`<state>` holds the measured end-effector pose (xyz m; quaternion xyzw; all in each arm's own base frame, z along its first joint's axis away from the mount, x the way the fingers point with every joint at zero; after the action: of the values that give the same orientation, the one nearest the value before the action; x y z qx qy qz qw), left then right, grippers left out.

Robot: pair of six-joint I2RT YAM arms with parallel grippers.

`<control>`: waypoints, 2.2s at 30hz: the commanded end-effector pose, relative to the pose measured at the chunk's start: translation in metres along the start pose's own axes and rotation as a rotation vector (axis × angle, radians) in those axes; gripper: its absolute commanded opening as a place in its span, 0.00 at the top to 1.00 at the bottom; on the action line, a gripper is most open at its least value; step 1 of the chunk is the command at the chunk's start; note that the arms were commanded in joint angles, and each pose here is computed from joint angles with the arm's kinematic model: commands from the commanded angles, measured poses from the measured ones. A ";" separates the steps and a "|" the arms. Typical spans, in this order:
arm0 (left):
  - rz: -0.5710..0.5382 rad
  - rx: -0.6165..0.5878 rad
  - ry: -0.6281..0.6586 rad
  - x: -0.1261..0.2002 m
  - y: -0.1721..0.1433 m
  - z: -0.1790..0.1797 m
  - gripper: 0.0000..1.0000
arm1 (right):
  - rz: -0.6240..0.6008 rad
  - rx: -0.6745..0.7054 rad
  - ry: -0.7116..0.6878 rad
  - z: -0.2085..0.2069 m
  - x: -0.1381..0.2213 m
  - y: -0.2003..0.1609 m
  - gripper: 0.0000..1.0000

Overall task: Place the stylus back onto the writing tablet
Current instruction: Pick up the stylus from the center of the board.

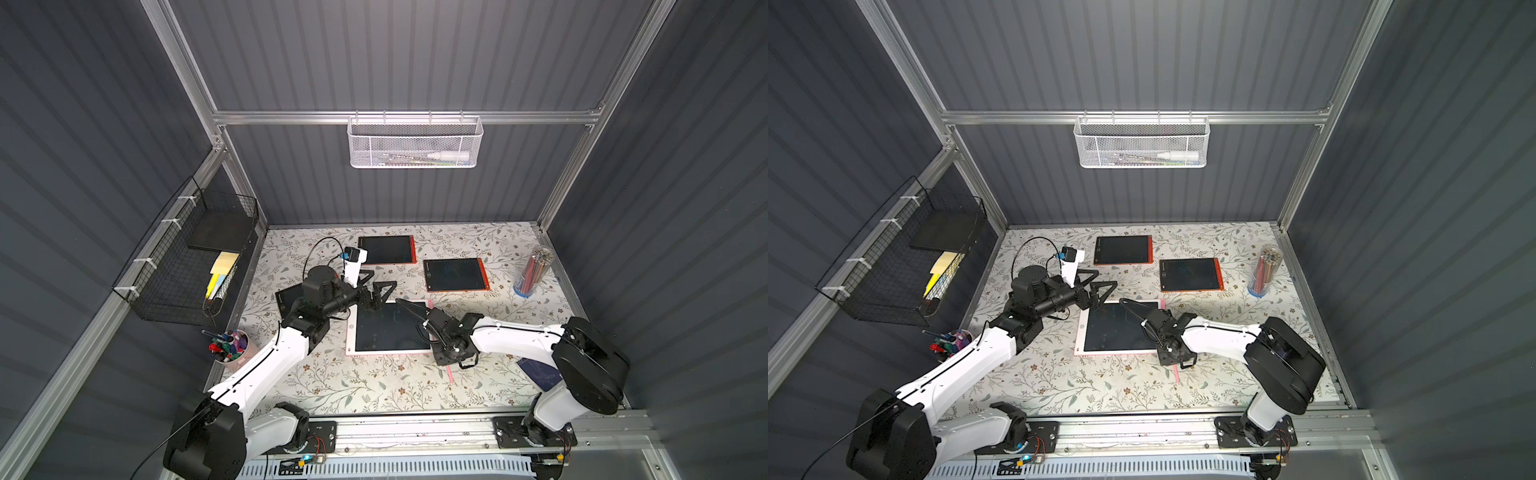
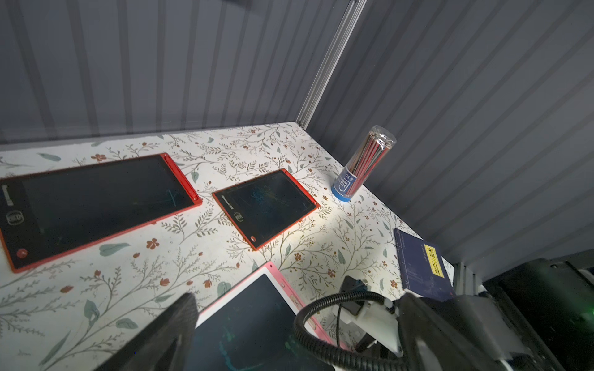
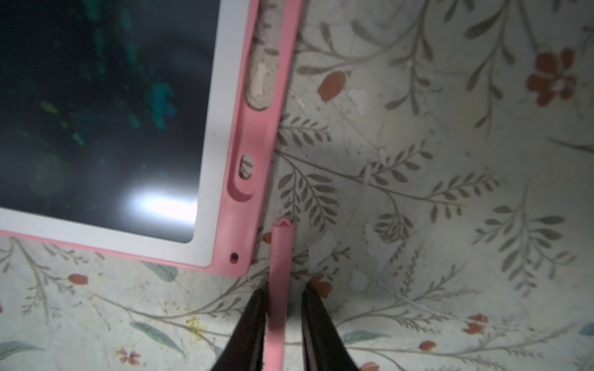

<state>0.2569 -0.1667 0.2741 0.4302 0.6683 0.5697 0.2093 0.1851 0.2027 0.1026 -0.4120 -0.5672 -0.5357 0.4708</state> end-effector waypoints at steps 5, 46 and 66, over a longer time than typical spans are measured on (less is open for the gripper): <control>0.082 0.058 0.008 0.020 -0.001 -0.014 0.01 | 0.010 -0.018 -0.056 -0.008 -0.013 -0.001 0.75; 0.206 0.055 -0.064 0.027 -0.050 -0.017 0.01 | -0.043 -0.066 -0.048 -0.014 0.008 0.019 0.84; 0.199 0.052 -0.056 0.029 -0.049 -0.018 0.01 | -0.107 -0.133 0.027 0.015 0.025 0.064 0.83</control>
<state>0.2143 -0.1520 0.2388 0.5170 0.6358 0.5534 0.1491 0.2327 0.2184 0.1436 -0.3903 -0.5499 -0.6016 0.4282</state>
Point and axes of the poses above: each gripper's point midway between its finger pads, its own x axis back along the fingers, its own z axis along the line the jaws close on, y = z × x, the point moved 9 cm from there along x, back along the fingers, and after that the axes turned 9 degrees about -x, right-handed, at the moved point
